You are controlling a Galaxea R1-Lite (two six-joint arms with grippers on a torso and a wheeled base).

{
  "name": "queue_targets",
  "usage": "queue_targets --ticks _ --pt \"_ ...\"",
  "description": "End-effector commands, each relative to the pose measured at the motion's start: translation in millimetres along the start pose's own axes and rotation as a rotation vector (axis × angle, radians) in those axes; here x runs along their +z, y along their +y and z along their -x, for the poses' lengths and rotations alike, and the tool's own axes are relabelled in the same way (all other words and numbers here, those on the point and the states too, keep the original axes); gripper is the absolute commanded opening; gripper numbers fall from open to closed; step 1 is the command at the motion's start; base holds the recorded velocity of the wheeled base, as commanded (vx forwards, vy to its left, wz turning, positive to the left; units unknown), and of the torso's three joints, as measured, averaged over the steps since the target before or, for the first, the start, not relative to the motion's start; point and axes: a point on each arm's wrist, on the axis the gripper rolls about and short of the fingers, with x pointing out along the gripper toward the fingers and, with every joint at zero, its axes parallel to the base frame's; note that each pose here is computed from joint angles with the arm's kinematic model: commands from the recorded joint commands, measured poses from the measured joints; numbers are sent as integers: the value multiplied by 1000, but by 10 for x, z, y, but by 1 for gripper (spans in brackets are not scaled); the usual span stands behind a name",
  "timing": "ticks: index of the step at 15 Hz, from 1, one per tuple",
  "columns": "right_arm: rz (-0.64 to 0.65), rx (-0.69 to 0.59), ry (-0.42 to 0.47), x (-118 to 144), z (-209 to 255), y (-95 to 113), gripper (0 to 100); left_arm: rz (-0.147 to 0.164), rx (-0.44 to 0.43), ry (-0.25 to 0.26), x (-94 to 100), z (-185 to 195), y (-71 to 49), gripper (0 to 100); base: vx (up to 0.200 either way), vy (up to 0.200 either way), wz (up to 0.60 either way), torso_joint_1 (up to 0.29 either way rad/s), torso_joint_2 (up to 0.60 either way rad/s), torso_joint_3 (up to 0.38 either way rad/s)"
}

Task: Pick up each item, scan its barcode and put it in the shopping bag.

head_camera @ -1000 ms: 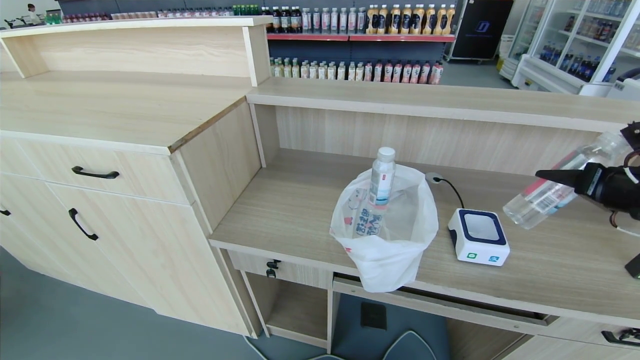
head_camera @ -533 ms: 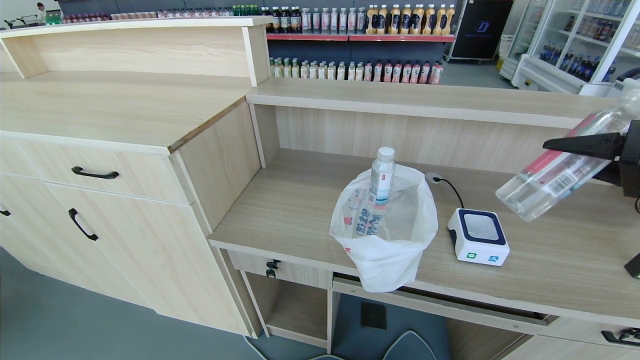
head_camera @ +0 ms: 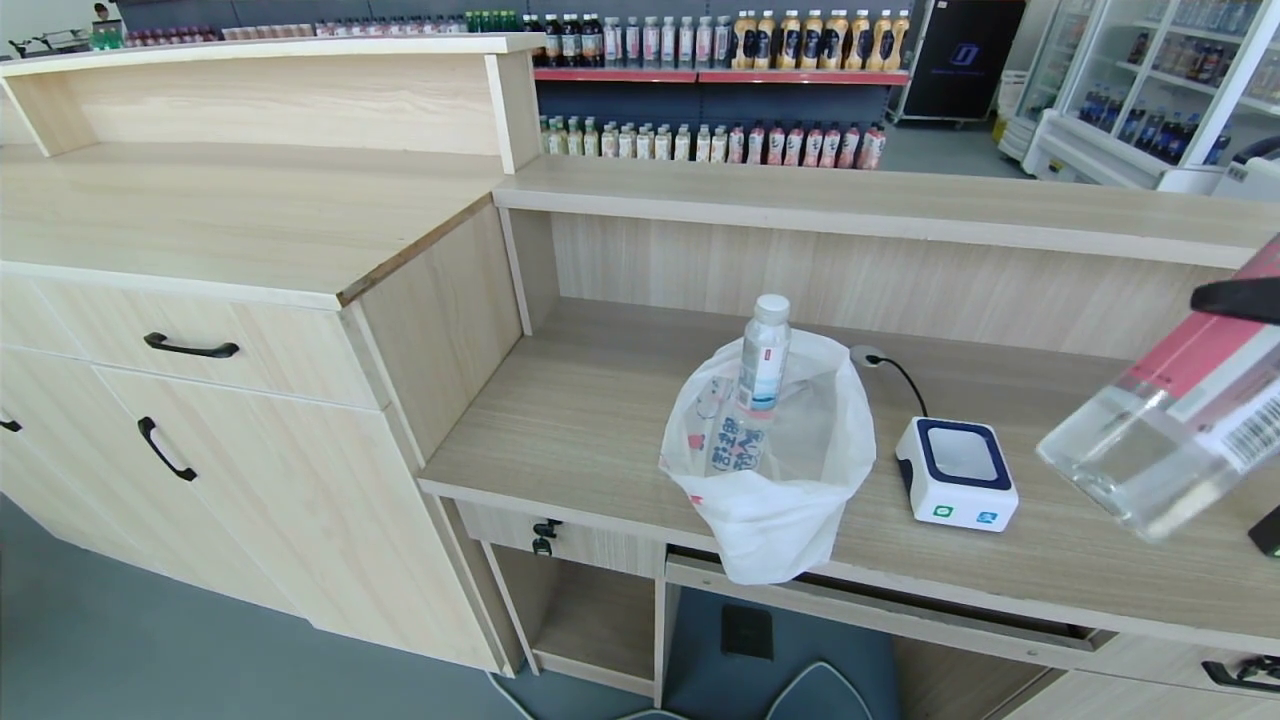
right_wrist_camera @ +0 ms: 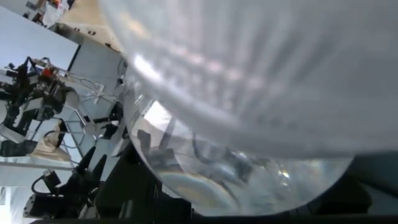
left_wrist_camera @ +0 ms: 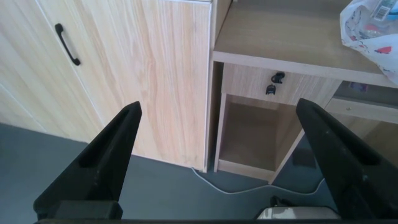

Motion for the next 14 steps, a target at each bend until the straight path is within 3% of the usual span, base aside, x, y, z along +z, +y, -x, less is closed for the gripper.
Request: queue_targets --ticks 1,4,9,14 --pt "6 18 6 -179 257 152 0 0 0 0 0 0 0 100 0 0 0 0 0 0" --pt "-48 19 0 -187 326 234 0 0 0 0 0 0 0 100 0 0 0 0 0 0" --pt "-33 83 16 -226 402 303 0 0 0 0 0 0 0 100 0 0 0 0 0 0" --pt "-25 121 93 -300 459 335 0 0 1 0 0 0 0 100 0 0 0 0 0 0"
